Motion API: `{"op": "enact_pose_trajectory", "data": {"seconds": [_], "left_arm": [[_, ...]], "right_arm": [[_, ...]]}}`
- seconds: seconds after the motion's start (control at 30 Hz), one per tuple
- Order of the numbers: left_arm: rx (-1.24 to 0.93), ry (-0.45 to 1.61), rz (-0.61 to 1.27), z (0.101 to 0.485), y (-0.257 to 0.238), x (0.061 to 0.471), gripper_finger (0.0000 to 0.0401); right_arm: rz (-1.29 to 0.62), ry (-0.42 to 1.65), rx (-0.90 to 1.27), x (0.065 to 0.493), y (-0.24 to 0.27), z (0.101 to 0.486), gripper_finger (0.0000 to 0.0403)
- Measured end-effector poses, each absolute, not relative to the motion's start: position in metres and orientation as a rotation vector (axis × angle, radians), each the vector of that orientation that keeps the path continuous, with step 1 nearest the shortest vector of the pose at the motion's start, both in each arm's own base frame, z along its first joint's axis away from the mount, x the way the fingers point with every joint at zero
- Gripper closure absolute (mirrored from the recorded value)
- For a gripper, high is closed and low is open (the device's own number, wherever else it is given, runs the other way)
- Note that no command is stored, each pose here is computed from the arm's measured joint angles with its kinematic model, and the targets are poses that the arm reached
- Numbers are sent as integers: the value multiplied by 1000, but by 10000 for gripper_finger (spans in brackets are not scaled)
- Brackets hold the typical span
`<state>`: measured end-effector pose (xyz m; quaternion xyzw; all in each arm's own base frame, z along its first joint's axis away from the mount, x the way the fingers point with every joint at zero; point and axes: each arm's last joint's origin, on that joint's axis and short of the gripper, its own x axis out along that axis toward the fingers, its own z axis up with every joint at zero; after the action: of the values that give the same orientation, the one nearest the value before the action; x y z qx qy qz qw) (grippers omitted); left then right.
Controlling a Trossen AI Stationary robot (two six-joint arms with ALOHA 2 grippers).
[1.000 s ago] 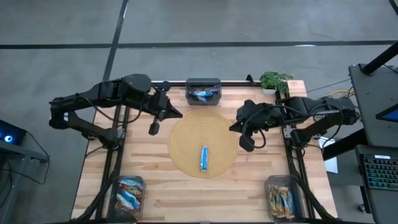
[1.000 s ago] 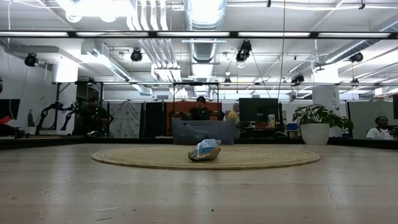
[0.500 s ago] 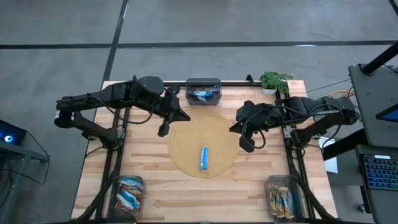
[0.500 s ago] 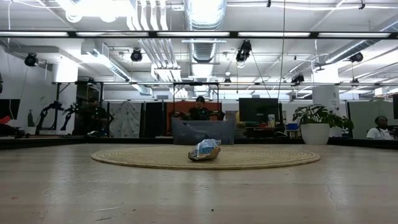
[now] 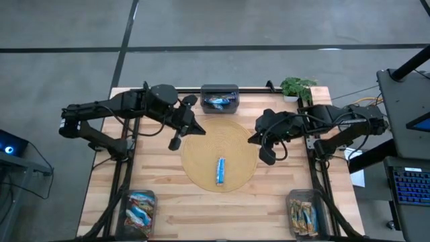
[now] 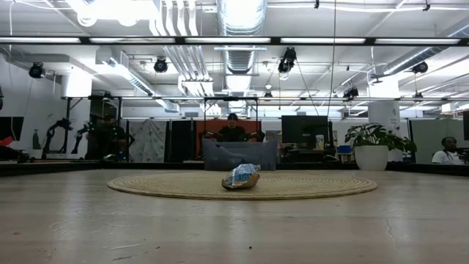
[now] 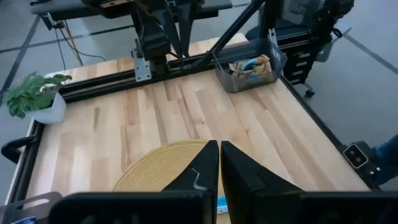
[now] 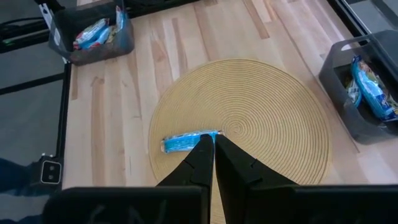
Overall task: Pick and place Granola Bars by type
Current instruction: Put the yellow granola bar into the right black bin
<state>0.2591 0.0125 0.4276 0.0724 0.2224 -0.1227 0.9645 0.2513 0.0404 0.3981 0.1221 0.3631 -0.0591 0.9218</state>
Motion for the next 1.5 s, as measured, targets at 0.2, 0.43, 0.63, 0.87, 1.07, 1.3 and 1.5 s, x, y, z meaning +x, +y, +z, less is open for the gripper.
{"op": "enact_pose_trajectory", "data": {"seconds": [0.2,0.43,0.63,0.87,1.07,1.3,1.5], "left_arm": [[123,458,-245,427,12,260,401],[59,525,-237,416,13,270,365],[73,622,-266,398,10,283,294],[97,639,-297,394,-1,300,229],[180,658,-335,386,-8,317,209],[448,727,-326,366,-16,333,208],[418,793,-332,343,-18,352,208]], "right_arm": [[-121,746,251,251,40,398,394],[-121,745,251,251,40,398,394],[-124,746,258,251,40,398,394],[-153,759,319,249,40,397,394],[-152,743,325,239,38,403,394],[-161,714,351,230,36,410,394],[-167,711,368,230,36,410,394]]}}
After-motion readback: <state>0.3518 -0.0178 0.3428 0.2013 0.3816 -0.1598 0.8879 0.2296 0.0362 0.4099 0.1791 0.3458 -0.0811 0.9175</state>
